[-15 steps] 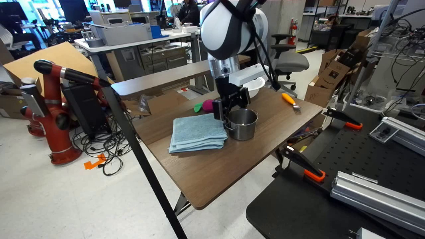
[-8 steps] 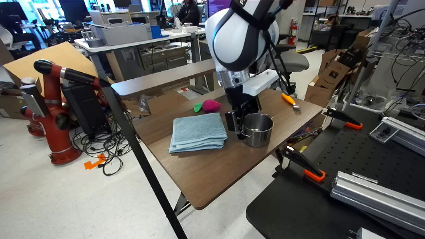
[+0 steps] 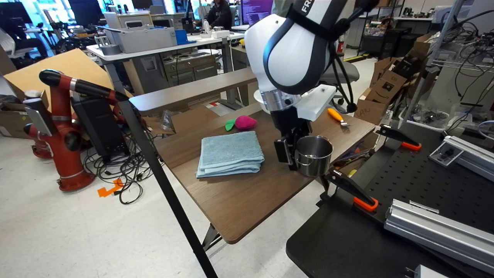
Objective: Push the silver pot to the edge of the table
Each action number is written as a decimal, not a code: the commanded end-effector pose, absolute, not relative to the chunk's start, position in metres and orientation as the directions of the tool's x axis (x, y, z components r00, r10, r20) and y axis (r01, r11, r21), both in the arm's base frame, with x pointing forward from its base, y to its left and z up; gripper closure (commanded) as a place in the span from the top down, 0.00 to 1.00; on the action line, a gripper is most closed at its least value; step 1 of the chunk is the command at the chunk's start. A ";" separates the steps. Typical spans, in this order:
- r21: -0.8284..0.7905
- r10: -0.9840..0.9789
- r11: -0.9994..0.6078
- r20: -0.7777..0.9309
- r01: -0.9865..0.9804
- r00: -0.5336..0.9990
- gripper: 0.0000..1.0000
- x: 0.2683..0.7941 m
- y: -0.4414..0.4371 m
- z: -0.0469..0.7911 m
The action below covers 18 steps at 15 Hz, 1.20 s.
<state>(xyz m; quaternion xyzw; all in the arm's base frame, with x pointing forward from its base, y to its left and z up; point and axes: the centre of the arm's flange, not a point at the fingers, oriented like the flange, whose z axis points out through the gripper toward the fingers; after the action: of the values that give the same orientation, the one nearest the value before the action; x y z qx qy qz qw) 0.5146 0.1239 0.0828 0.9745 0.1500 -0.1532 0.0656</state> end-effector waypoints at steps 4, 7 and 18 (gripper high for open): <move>0.134 0.322 -0.920 -0.279 0.369 0.905 1.00 0.480 0.120 0.092; 0.131 0.325 -0.921 -0.266 0.368 0.908 1.00 0.478 0.118 0.099; 0.082 0.253 -0.962 -0.109 0.262 0.961 1.00 0.524 0.098 0.193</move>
<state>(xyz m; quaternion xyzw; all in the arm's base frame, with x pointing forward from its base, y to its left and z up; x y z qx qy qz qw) 0.5266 0.1045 0.1694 0.9860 0.1395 -0.0613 0.0684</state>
